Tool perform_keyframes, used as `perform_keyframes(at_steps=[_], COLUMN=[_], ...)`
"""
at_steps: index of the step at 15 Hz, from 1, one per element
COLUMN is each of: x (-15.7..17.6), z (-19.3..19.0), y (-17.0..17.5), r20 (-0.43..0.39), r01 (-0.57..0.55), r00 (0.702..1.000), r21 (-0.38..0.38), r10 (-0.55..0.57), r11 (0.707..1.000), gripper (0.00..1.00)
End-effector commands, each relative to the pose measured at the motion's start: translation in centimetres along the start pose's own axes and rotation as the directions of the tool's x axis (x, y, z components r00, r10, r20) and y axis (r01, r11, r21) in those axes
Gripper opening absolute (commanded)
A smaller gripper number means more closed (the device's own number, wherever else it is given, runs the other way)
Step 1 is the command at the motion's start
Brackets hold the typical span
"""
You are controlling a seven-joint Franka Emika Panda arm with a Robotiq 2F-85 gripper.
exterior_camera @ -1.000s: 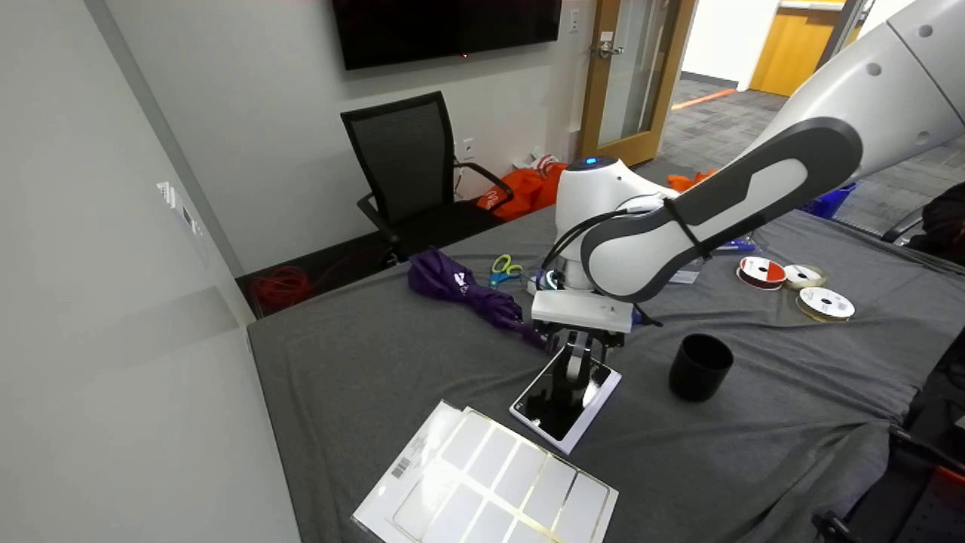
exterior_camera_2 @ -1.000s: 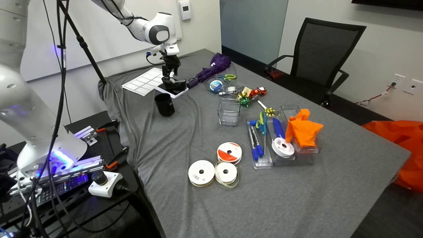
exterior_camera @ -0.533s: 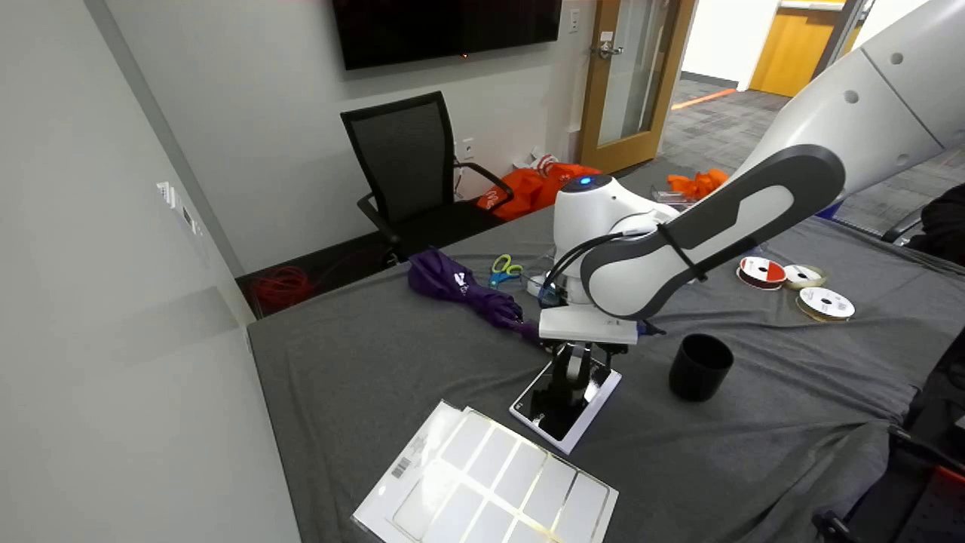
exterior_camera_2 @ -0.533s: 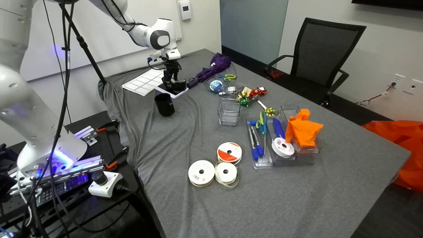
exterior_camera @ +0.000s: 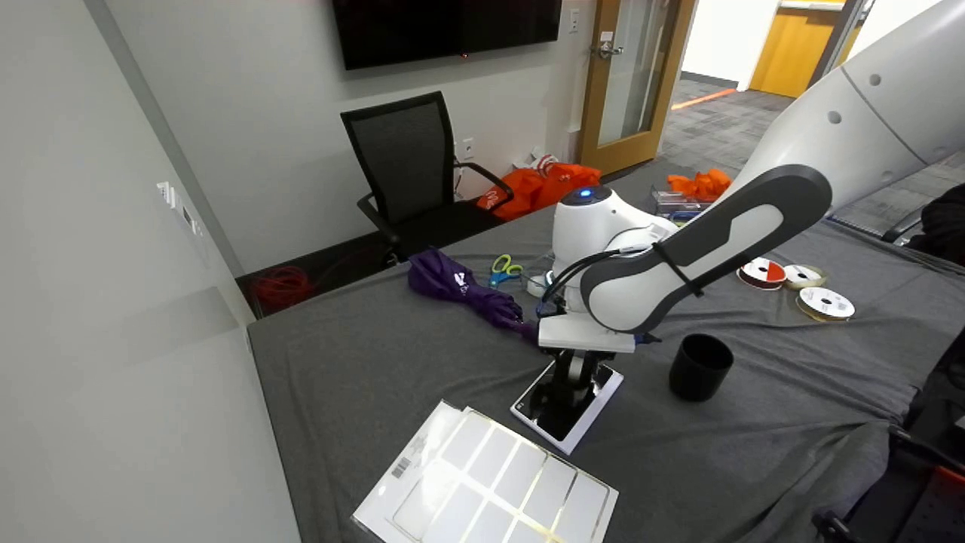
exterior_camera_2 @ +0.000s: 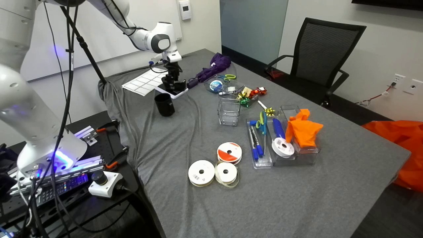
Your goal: Remove the tape dispenser from the black object
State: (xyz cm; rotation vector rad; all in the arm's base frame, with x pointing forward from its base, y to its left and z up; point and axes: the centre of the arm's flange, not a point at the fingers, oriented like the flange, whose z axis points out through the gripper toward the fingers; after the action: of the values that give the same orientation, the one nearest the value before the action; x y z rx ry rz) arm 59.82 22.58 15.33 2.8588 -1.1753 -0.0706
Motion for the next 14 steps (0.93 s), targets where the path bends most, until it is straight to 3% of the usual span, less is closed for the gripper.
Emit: perform_keyframes(at_steps=[1,6,14], x=[0.3,0.3,-0.5], z=[0.2,-0.2,-5.2], y=[0.0,0.0,1.3], r20=[-0.019,-0.019,-0.015], r01=[0.016,0.005,-0.049], r00=[1.0,1.0,0.999], r21=[0.022,0.029,0.061], r10=[-0.015,-0.004,0.05], r11=[1.0,1.0,0.997], gripper=[0.38,0.36,0.36])
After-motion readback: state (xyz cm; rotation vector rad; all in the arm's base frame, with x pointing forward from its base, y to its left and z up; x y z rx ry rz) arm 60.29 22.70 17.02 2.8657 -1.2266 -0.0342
